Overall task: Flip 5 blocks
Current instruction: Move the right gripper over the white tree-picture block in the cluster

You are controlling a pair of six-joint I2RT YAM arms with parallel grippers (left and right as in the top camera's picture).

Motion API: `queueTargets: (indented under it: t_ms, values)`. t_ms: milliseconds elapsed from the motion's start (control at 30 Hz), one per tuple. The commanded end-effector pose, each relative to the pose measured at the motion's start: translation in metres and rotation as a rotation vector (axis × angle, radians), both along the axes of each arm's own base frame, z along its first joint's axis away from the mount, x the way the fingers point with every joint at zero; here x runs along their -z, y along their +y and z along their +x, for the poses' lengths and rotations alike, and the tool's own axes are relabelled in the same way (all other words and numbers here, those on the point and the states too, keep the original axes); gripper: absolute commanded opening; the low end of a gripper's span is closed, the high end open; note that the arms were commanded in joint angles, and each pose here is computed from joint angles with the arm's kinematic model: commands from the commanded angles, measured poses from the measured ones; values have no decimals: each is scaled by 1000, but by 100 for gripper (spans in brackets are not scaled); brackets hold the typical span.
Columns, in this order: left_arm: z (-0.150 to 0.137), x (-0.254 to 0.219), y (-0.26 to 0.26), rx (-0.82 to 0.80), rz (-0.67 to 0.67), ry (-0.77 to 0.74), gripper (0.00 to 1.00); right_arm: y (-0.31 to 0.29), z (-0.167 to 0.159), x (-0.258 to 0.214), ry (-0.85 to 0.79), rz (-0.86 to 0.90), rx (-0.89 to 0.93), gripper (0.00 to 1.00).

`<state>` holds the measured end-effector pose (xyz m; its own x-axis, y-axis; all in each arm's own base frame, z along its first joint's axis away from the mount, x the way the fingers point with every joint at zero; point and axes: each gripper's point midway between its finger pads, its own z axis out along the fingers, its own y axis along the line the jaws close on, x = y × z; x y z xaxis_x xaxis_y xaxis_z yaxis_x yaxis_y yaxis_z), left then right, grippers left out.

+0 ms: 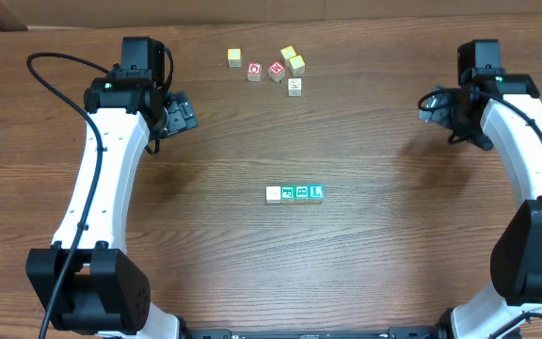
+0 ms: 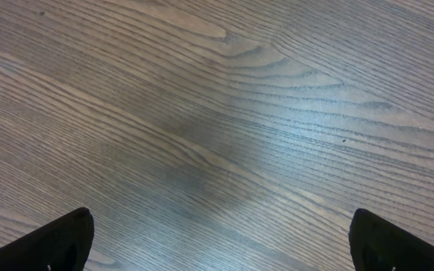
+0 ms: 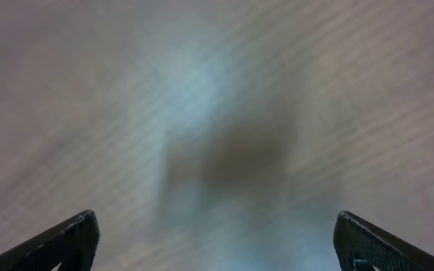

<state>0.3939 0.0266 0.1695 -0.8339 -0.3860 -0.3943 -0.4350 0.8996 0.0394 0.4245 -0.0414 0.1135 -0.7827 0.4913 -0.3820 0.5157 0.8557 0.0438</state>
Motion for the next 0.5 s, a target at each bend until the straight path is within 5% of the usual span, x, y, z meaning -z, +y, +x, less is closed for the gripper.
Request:
queueTargets:
  t_ms: [0, 267, 467]
  values:
    - [2, -7, 5, -2, 21, -17, 100, 11, 14, -14, -75, 51, -30, 100]
    - [2, -7, 5, -2, 21, -17, 100, 92, 31, -33, -181, 460, -285, 100]
    - [2, -7, 5, -2, 21, -17, 100, 116, 41, -42, -228, 510, -307, 96]
